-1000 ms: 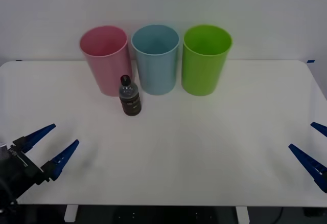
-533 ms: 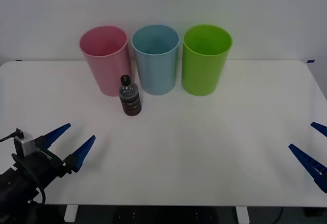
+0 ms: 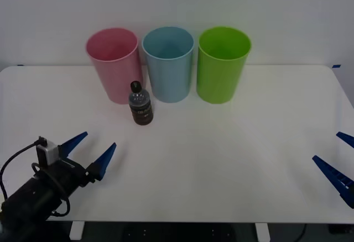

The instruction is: Grasp the object on the table and drop it into the matching bin: aluminum can to the light blue bin, PET bottle to the pink bin.

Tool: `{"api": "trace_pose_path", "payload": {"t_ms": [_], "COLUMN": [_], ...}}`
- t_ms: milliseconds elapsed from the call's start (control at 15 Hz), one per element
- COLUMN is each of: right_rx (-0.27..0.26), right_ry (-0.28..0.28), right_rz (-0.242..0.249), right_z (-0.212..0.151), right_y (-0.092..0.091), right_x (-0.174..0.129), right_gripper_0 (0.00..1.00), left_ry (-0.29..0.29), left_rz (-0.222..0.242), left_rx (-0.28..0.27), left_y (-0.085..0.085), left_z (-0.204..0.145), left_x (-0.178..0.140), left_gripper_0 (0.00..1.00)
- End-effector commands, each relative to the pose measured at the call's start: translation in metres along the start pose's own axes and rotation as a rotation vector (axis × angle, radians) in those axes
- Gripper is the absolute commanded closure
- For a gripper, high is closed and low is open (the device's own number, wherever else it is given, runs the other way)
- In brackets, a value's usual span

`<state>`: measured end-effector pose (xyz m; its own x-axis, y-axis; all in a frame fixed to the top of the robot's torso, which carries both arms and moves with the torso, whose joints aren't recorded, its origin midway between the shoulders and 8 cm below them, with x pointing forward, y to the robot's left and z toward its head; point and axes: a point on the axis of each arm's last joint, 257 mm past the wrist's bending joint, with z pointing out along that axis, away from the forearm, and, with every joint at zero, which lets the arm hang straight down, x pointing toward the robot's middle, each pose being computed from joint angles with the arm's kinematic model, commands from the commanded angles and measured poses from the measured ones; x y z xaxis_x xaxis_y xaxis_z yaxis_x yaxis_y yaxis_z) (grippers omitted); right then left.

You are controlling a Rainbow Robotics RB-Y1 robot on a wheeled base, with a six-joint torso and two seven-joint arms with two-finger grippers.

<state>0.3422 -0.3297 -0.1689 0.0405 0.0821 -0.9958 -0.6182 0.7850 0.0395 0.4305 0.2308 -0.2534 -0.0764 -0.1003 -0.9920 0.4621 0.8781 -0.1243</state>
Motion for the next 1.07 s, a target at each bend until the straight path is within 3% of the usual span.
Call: {"api": "trace_pose_path", "payload": {"t_ms": [67, 400, 733, 1067], "right_rx": [0.000, 0.000, 0.000, 0.000], "right_ry": [0.000, 0.000, 0.000, 0.000], "right_rz": [0.000, 0.000, 0.000, 0.000], "right_z": [0.000, 0.000, 0.000, 0.000], "right_y": [0.000, 0.000, 0.000, 0.000], "right_x": [0.000, 0.000, 0.000, 0.000], "right_gripper_0": [0.00, 0.00, 0.00, 0.00], "left_ry": [0.002, -0.011, 0.003, 0.016], "left_rz": [0.063, 0.117, 0.123, 0.109], "left_rx": [-0.002, -0.030, -0.049, -0.054], "left_y": [-0.008, -0.016, -0.021, -0.015], "left_z": [0.015, 0.041, 0.068, 0.094], "left_x": [0.001, -0.004, 0.005, 0.011], "left_gripper_0": [0.00, 0.00, 0.00, 0.00]}}
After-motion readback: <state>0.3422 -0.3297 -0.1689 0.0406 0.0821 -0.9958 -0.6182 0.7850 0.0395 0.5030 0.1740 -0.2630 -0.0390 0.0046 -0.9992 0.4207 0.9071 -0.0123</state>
